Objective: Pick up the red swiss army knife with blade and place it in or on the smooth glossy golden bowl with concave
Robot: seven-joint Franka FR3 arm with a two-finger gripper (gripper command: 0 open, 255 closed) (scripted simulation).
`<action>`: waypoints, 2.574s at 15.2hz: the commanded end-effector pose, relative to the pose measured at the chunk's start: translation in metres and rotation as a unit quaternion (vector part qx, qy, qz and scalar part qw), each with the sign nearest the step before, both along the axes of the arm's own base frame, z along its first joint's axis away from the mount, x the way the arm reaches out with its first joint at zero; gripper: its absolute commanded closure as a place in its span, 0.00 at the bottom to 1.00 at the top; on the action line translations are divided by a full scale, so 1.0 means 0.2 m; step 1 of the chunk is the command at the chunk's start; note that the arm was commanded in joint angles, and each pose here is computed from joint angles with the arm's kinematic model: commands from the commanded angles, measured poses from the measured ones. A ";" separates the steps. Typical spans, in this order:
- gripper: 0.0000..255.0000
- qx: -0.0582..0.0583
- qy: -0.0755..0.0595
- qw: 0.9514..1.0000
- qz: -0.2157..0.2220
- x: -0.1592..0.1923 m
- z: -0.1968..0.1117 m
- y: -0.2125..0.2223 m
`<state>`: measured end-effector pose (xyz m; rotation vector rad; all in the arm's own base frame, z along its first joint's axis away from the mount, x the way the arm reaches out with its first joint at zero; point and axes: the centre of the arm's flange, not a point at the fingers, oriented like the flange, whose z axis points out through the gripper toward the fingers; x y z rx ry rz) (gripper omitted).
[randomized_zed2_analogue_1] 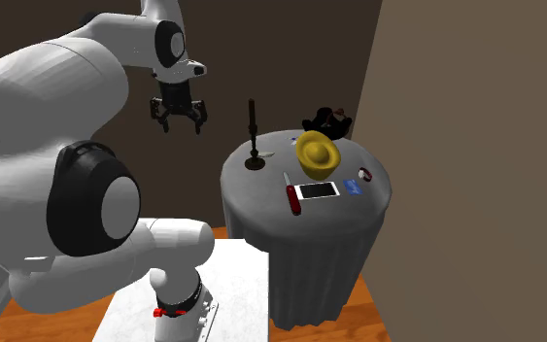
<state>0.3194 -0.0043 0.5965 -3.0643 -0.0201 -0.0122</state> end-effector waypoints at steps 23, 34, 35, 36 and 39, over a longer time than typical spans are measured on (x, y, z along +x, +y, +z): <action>0.00 -0.030 0.002 0.999 -0.028 0.12 -0.81 -1.15; 0.00 -0.043 0.002 0.998 -0.039 0.15 -1.16 -1.64; 0.00 -0.043 0.002 0.998 -0.039 0.15 -1.19 -1.64; 0.00 -0.043 0.002 0.998 -0.039 0.15 -1.21 -1.64; 0.00 -0.043 0.002 0.998 -0.039 0.16 -1.29 -1.64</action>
